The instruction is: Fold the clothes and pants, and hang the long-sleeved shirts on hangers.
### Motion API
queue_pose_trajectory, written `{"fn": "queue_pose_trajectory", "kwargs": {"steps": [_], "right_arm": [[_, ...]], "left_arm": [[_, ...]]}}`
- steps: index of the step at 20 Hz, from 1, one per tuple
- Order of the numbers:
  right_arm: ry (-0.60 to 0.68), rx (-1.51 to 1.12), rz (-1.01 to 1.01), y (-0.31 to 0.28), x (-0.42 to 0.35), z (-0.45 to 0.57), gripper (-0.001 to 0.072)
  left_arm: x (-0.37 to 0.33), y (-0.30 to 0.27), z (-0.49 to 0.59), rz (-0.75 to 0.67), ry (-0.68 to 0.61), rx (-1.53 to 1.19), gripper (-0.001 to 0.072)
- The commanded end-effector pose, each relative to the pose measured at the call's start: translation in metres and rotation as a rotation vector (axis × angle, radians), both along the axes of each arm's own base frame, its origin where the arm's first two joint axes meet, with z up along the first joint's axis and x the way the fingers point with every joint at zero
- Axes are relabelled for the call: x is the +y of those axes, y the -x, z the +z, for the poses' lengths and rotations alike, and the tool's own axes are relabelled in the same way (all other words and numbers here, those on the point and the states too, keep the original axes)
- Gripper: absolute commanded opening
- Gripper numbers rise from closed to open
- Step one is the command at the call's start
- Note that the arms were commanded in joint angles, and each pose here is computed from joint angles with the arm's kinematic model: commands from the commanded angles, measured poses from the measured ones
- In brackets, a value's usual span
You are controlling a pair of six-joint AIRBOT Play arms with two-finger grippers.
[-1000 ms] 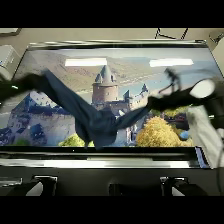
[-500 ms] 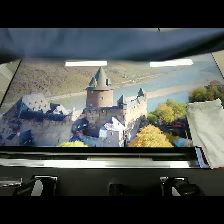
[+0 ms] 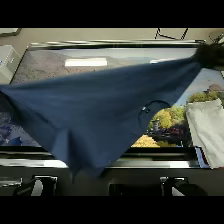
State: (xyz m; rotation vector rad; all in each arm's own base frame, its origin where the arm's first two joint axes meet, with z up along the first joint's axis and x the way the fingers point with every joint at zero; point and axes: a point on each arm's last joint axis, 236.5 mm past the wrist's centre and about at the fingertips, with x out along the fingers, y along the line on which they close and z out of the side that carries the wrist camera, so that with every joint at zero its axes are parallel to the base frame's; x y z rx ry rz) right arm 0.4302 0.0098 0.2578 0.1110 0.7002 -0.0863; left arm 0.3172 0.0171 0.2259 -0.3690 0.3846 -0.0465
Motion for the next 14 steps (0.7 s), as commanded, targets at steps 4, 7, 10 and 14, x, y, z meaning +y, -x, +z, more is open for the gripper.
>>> {"fn": "queue_pose_trajectory", "kwargs": {"steps": [4, 7, 10, 14], "right_arm": [[-0.398, 0.584, -0.004, -0.052, 0.089, -0.243, 0.0046], [-0.507, 0.747, 0.039, -0.036, 0.119, -0.283, 0.0047], [-0.377, 0.72, 0.078, -0.036, 0.098, -0.278, 0.0356], [-0.144, 0.677, 0.095, -0.021, 0.037, -0.235, 0.0675]], "left_arm": [[-0.062, 0.039, -0.209, -0.135, 0.243, 0.447, 0.0019], [-0.06, 0.038, -0.218, -0.122, 0.223, 0.447, 0.0019], [-0.04, 0.018, -0.202, -0.047, 0.193, 0.35, 0.0019], [-0.035, 0.011, -0.189, -0.033, 0.18, 0.31, 0.0019]]}}
